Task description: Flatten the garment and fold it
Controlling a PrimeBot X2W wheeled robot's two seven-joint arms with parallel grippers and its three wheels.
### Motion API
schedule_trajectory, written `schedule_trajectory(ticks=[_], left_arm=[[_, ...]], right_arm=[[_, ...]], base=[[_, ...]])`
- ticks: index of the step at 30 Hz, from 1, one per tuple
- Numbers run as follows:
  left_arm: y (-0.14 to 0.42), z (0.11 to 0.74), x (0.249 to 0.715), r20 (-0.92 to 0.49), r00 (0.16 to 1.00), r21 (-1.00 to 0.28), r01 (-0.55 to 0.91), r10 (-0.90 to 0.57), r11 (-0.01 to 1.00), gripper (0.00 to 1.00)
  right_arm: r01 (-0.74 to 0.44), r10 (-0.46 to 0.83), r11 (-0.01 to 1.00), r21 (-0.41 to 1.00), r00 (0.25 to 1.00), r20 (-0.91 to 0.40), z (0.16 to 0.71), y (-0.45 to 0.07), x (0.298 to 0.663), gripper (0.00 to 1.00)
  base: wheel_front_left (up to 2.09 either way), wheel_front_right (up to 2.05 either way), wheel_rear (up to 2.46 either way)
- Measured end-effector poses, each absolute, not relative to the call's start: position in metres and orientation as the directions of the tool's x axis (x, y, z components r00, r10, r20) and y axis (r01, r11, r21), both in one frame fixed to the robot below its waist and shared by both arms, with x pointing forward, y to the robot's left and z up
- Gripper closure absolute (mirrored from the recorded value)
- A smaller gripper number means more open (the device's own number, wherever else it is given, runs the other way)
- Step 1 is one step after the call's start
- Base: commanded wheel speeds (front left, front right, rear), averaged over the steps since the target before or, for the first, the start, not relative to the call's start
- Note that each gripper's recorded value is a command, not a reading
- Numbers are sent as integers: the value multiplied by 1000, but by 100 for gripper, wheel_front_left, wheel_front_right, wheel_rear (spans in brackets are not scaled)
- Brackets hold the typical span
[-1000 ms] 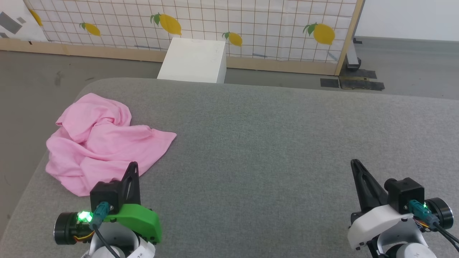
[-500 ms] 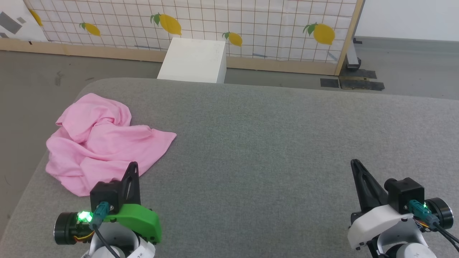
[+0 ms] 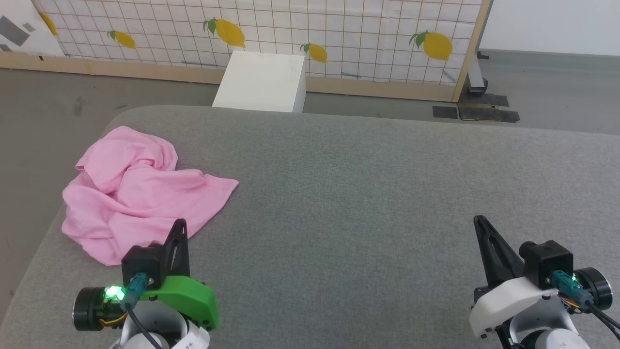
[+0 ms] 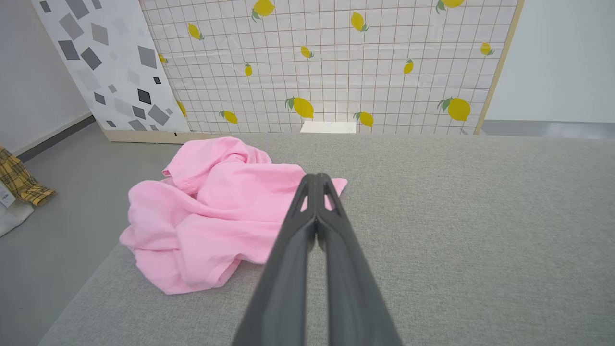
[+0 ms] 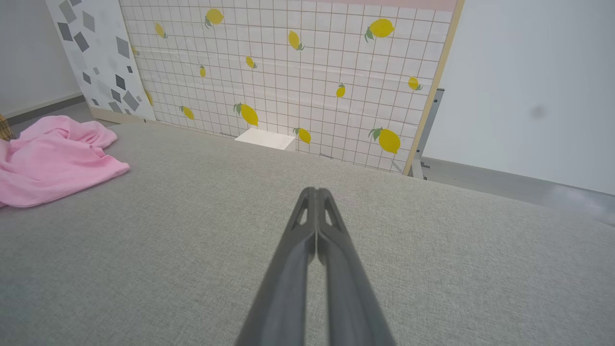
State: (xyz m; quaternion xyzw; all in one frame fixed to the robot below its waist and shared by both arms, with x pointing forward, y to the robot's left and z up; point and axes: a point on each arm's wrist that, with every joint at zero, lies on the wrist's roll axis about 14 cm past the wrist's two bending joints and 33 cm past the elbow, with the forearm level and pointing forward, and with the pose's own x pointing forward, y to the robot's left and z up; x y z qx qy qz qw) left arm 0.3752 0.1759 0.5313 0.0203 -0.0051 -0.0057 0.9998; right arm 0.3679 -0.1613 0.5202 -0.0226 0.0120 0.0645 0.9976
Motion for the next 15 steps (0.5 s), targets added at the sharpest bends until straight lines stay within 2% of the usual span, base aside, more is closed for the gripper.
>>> schedule_trajectory(ticks=[11,12,15], left_arm=[[176,531,375,10,1000,41,11,-12,999,100],[176,531,375,10,1000,40,12,-12,999,0],[175,531,375,10,1000,36,13,-14,999,0]], right_arm=[[-129,128,991,-44,991,-27,520,-161,368,100],[-129,128,991,-44,991,-27,520,-161,368,0],[-129,128,991,-44,991,-28,520,-161,368,0]], base=[[0,0,0],[0,0,0],[0,0,0]])
